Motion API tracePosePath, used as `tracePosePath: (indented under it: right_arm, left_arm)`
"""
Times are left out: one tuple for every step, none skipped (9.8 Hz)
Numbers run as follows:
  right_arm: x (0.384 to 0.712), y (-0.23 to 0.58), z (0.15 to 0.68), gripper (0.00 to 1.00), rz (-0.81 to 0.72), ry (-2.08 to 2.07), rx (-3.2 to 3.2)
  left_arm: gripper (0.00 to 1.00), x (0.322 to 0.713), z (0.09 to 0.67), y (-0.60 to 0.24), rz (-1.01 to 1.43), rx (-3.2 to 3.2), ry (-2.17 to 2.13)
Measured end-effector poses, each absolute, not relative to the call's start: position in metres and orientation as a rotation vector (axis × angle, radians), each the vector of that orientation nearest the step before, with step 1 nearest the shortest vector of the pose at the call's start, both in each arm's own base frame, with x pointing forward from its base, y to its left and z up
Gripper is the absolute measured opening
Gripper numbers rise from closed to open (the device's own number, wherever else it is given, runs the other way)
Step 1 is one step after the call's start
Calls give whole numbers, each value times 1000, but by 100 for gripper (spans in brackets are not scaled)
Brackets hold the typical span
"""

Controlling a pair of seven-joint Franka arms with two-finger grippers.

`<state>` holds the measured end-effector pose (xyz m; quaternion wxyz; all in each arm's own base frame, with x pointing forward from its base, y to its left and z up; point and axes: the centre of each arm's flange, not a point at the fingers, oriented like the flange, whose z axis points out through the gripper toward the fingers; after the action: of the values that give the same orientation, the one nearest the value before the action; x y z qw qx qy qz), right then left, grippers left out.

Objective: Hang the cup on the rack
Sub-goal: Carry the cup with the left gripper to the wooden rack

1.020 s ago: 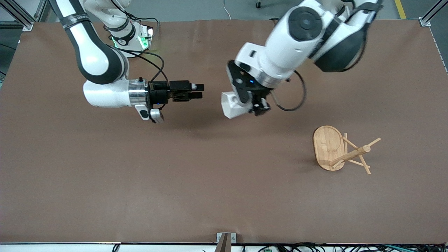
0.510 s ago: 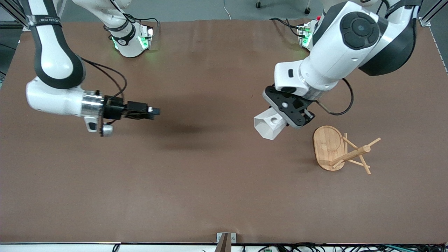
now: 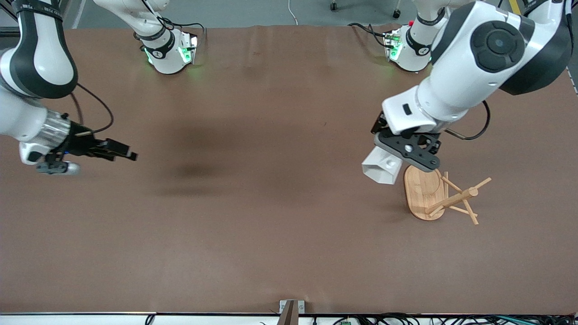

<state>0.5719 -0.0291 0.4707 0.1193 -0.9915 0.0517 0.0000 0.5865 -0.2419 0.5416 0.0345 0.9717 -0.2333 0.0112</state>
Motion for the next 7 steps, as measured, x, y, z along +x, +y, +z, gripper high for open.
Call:
tracePosePath:
  right_arm:
    - [571,-42,501,100,35,153,-2971]
    - [567,-48,538,100,44,165,-3026]
    - [559,-49,572,100,23,172,-3054]
    - [547,-47,600,100,4,181,-3065]
    - [534,-47,626,100,-6,238,-3072]
    - [522,-48,648,100,-3,320,-3099]
    - [517,-51,664,100,-16,366,-3117]
  left_arm:
    - [74,582,525,-219,1,2993,-637]
    - [74,577,509,-196,-28,2981,-572]
    - [74,574,495,-176,-35,2971,-557]
    - [74,571,479,-163,-23,2968,-556]
    - [74,566,462,-157,-23,2963,-539]
    - [74,561,446,-157,-35,2952,-517]
    - [74,558,433,-154,-33,2948,-502]
